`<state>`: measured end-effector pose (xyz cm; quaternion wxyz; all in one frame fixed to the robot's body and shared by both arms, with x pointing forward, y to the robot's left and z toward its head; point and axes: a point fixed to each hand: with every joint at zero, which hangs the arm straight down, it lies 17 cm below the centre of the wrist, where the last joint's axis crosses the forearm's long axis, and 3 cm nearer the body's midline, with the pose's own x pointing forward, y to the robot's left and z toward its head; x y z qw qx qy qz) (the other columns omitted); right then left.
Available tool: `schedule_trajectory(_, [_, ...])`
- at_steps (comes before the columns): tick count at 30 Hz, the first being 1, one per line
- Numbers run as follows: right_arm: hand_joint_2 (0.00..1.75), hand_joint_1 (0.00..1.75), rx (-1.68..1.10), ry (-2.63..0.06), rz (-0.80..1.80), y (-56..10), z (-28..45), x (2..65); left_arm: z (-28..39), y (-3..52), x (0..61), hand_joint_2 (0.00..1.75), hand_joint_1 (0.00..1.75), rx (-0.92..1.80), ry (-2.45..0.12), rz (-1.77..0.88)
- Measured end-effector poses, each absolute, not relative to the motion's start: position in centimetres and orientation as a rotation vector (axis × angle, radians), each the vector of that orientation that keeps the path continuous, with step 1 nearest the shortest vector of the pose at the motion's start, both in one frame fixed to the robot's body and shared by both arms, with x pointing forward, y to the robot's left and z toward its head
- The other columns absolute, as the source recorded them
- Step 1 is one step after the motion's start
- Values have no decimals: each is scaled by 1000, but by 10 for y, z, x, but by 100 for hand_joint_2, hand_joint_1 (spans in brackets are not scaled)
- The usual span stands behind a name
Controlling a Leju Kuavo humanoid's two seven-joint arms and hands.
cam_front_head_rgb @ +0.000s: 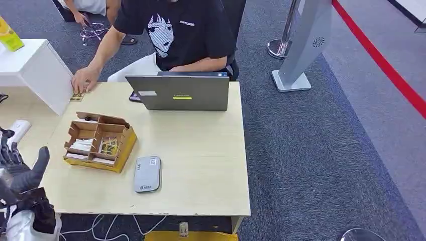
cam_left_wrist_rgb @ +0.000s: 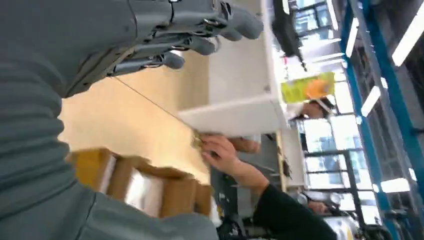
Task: Pass the card to the sensor for recognition and then transmit it.
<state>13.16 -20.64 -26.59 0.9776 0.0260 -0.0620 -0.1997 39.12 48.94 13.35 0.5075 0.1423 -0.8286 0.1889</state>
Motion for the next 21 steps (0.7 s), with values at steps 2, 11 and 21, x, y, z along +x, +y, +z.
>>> schedule_trajectory(2, [175,0,51,-127,-403,-207,-266,131,113,500,381,175,0,357,-1947,496])
schedule_trajectory(11, [175,0,50,-124,-382,-209,-267,127,-62,535,296,175,0,423,-1441,752])
schedule_trajectory(21, [175,175,45,-117,-415,-212,-267,130,-208,475,175,175,175,410,-787,799])
